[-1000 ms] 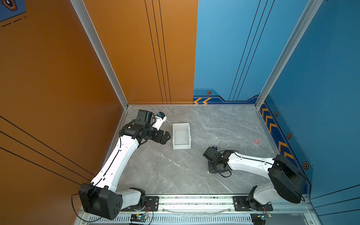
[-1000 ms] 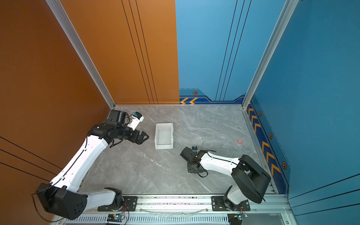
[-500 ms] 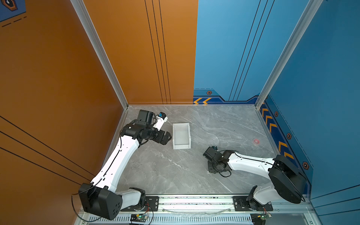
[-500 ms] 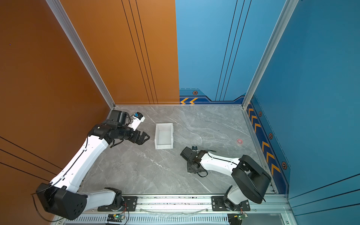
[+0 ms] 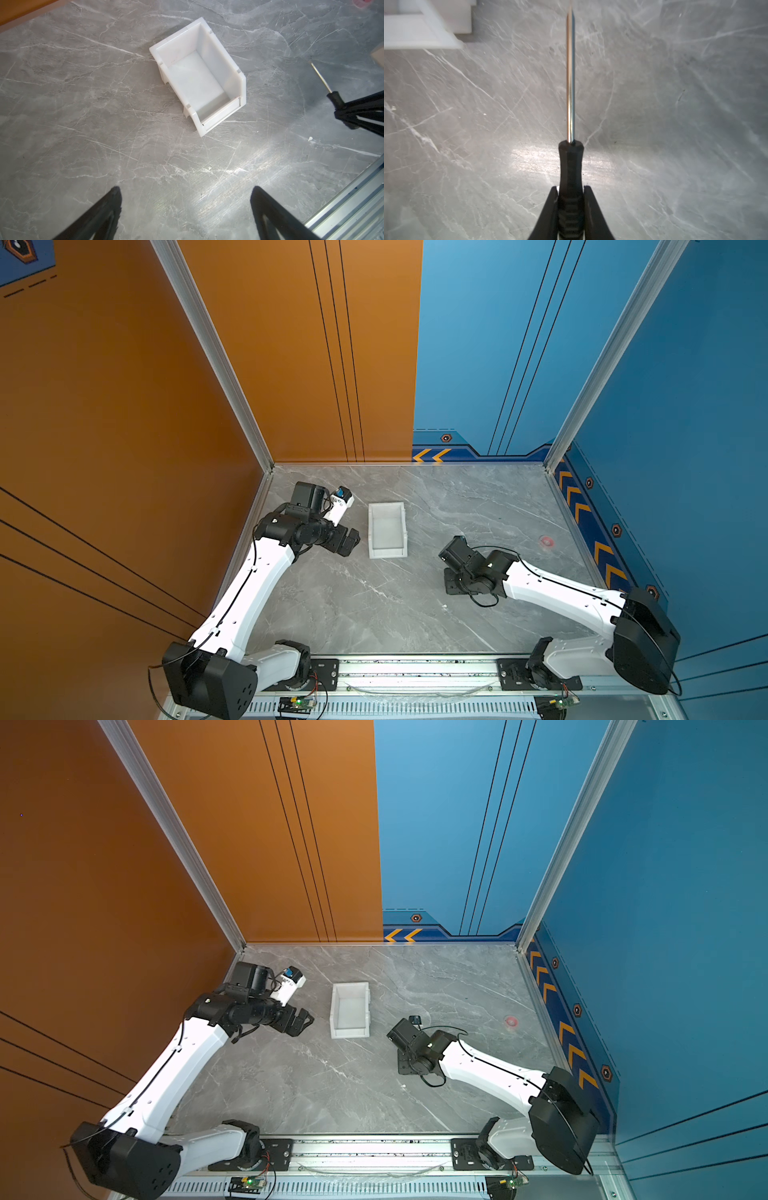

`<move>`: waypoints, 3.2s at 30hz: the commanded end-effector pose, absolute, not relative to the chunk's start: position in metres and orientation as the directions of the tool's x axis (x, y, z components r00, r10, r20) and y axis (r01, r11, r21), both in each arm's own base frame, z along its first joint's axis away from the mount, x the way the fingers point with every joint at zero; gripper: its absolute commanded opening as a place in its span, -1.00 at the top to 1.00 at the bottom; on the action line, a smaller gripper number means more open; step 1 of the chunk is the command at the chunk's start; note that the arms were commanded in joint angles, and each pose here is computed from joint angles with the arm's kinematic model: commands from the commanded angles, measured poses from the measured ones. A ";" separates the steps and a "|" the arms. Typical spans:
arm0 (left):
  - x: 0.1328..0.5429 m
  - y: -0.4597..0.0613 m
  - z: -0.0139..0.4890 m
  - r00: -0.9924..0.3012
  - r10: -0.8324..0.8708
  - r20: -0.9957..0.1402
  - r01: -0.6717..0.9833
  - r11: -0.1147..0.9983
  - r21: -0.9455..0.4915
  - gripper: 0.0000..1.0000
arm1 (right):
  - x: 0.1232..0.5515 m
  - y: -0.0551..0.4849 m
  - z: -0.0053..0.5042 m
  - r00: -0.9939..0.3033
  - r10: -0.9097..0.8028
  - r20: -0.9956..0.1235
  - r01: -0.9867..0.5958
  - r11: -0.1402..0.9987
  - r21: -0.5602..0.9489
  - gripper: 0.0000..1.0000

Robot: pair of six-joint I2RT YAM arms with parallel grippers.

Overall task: Put the screwdriver in the bin
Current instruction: Pick up the screwdriver from the bottom-center of the table, then place the screwdriver into the bin.

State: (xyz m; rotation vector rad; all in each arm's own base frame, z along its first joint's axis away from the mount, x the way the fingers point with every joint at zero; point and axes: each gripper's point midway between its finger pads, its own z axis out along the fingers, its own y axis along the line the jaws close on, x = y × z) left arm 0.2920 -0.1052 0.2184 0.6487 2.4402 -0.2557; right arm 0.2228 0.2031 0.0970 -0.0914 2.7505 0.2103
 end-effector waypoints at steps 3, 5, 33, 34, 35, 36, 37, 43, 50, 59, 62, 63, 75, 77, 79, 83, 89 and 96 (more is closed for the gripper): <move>0.279 -0.089 0.203 -0.705 0.444 -0.554 0.509 0.860 0.042 -0.96 | 0.247 0.207 0.133 -0.898 -0.101 -0.427 -0.149 0.986 0.080 0.69; 0.275 -0.084 0.199 -0.711 0.442 -0.546 0.499 0.865 0.051 -0.96 | 0.258 0.219 0.143 -0.891 -0.127 -0.435 -0.176 0.982 0.073 0.69; 0.293 -0.065 0.221 -0.736 0.290 -0.612 0.376 0.927 -0.013 -0.96 | 0.353 0.387 0.122 -0.851 -0.291 -0.438 -0.382 0.915 0.133 0.69; 0.293 -0.065 0.222 -0.735 0.288 -0.614 0.375 0.927 -0.014 -0.96 | 0.354 0.386 0.117 -0.853 -0.294 -0.431 -0.379 0.917 0.125 0.69; 0.292 -0.066 0.222 -0.735 0.289 -0.613 0.378 0.926 -0.017 -0.96 | 0.355 0.386 0.114 -0.853 -0.298 -0.428 -0.380 0.917 0.120 0.69; 0.292 -0.067 0.222 -0.734 0.288 -0.615 0.380 0.925 -0.020 -0.96 | 0.356 0.384 0.110 -0.855 -0.300 -0.423 -0.379 0.919 0.114 0.69; 0.291 -0.067 0.222 -0.734 0.288 -0.615 0.382 0.924 -0.023 -0.96 | 0.358 0.383 0.107 -0.856 -0.302 -0.420 -0.376 0.920 0.106 0.69; 0.290 -0.067 0.220 -0.736 0.286 -0.613 0.382 0.924 -0.027 -0.96 | 0.367 0.379 0.095 -0.855 -0.311 -0.415 -0.372 0.925 0.073 0.69; 0.291 -0.068 0.222 -0.735 0.285 -0.616 0.381 0.924 -0.027 -0.96 | 0.376 0.380 0.086 -0.858 -0.311 -0.410 -0.370 0.927 0.070 0.69; 0.291 -0.068 0.221 -0.736 0.284 -0.615 0.381 0.924 -0.030 -0.96 | 0.388 0.385 0.075 -0.861 -0.310 -0.402 -0.370 0.926 0.079 0.69; 0.291 -0.068 0.222 -0.736 0.282 -0.616 0.382 0.924 -0.032 -0.96 | 0.389 0.385 0.071 -0.861 -0.318 -0.397 -0.376 0.924 0.075 0.69; 0.291 -0.069 0.223 -0.734 0.282 -0.618 0.383 0.923 -0.033 -0.96 | 0.389 0.385 0.069 -0.862 -0.321 -0.392 -0.378 0.923 0.076 0.69; 0.292 -0.068 0.222 -0.735 0.284 -0.616 0.381 0.924 -0.029 -0.96 | 0.392 0.388 0.047 -0.873 -0.333 -0.356 -0.386 0.918 0.086 0.63; 0.292 -0.068 0.223 -0.733 0.284 -0.618 0.383 0.923 -0.029 -0.96 | 0.392 0.388 0.044 -0.876 -0.333 -0.350 -0.384 0.919 0.087 0.60; 0.291 -0.069 0.223 -0.732 0.285 -0.618 0.384 0.923 -0.030 -0.96 | 0.393 0.388 0.041 -0.877 -0.333 -0.346 -0.384 0.919 0.087 0.60; 0.291 -0.068 0.224 -0.730 0.285 -0.621 0.384 0.923 -0.028 -0.96 | 0.393 0.387 0.038 -0.880 -0.330 -0.341 -0.379 0.922 0.085 0.53; 0.290 -0.068 0.224 -0.729 0.286 -0.622 0.384 0.923 -0.026 -0.96 | 0.393 0.387 0.038 -0.881 -0.330 -0.339 -0.378 0.922 0.085 0.46; 0.290 -0.067 0.224 -0.727 0.290 -0.622 0.383 0.924 -0.018 -0.96 | 0.395 0.386 0.055 -0.872 -0.328 -0.364 -0.381 0.921 0.084 0.26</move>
